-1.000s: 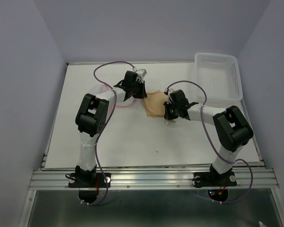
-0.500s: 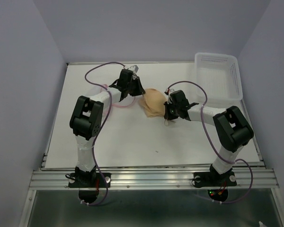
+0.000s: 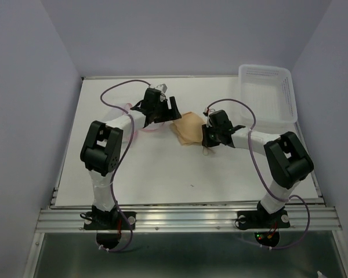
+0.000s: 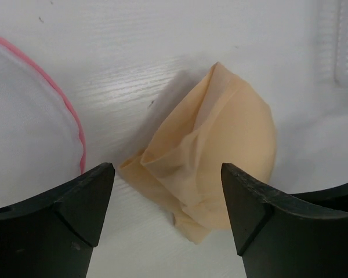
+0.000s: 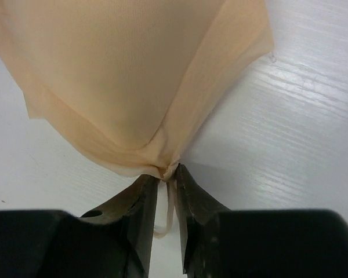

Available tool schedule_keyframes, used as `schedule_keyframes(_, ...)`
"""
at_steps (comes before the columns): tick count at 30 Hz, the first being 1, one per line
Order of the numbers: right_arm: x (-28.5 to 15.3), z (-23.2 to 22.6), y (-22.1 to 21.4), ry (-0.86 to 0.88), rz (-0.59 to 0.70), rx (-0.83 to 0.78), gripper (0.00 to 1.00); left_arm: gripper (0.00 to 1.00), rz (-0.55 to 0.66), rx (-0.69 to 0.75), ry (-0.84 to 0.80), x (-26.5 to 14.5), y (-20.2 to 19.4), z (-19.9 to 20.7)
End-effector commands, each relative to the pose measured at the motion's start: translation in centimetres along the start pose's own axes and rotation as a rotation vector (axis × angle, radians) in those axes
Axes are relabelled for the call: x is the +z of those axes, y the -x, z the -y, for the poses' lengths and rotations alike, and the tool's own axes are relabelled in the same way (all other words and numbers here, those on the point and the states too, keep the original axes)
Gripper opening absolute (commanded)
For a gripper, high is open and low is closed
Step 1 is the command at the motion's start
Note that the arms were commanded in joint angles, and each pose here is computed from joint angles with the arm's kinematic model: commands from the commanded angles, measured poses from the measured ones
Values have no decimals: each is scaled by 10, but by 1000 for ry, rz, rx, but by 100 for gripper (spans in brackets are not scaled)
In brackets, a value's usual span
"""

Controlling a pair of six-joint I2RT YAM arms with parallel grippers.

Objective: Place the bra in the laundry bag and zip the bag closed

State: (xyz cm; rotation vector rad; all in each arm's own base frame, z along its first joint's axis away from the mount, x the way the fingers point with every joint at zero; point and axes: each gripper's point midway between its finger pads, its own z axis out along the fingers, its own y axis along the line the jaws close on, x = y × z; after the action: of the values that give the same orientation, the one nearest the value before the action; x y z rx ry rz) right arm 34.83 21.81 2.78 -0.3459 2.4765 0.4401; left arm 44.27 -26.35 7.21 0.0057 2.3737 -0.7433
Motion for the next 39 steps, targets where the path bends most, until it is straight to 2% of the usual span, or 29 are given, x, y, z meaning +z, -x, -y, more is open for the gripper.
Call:
schedule_keyframes(1, -36, -16, 43, 24, 119, -11, 34, 98, 184, 84, -92, -55, 62, 50)
schedule_keyframes(3, -49, -22, 57, 41, 165, -17, 50, 99, 221, 101, -95, -68, 73, 57)
schedule_keyframes(6, -77, -30, 83, 57, 259, -31, 100, 99, 299, 122, -46, -98, 93, 60)
schedule_keyframes(8, -92, -35, 94, 70, 298, -35, 100, 99, 354, 107, 52, -109, 107, 47)
schedule_keyframes(9, -98, -37, 102, 74, 321, -37, 100, 99, 327, 88, 114, -113, 101, 35)
schedule_keyframes(10, -102, -37, 105, 70, 334, -37, 100, 99, 360, 76, 169, -124, 109, 29)
schedule_keyframes(14, -117, -18, 130, -60, 427, 12, 100, 99, 433, 29, 495, -162, 114, -29)
schedule_keyframes(15, -118, -14, 134, -85, 441, 47, 100, 99, 446, 16, 620, -178, 112, -51)
schedule_keyframes(19, -119, -5, 153, -149, 483, 98, 100, 99, 448, -72, 769, -203, 107, -95)
schedule_keyframes(24, -108, -11, 157, -125, 463, 63, 100, 99, 412, -93, 848, -208, 94, -134)
schedule_keyframes(27, -103, -10, 156, -124, 454, 56, 100, 99, 354, -40, 832, -197, 90, -138)
schedule_keyframes(31, -91, -5, 149, -129, 424, 78, 100, 99, 288, -47, 896, -183, 78, -156)
schedule_keyframes(32, -87, -2, 148, -126, 412, 82, 100, 97, 293, -50, 947, -186, 77, -163)
schedule_keyframes(33, -83, 1, 146, -117, 400, 93, 100, 88, 278, -53, 978, -184, 75, -169)
schedule_keyframes(34, -83, 1, 146, -116, 400, 96, 100, 85, 278, -51, 999, -184, 75, -172)
schedule_keyframes(39, -82, 17, 148, -115, 399, 122, 100, 84, 229, -14, 970, -170, 73, -175)
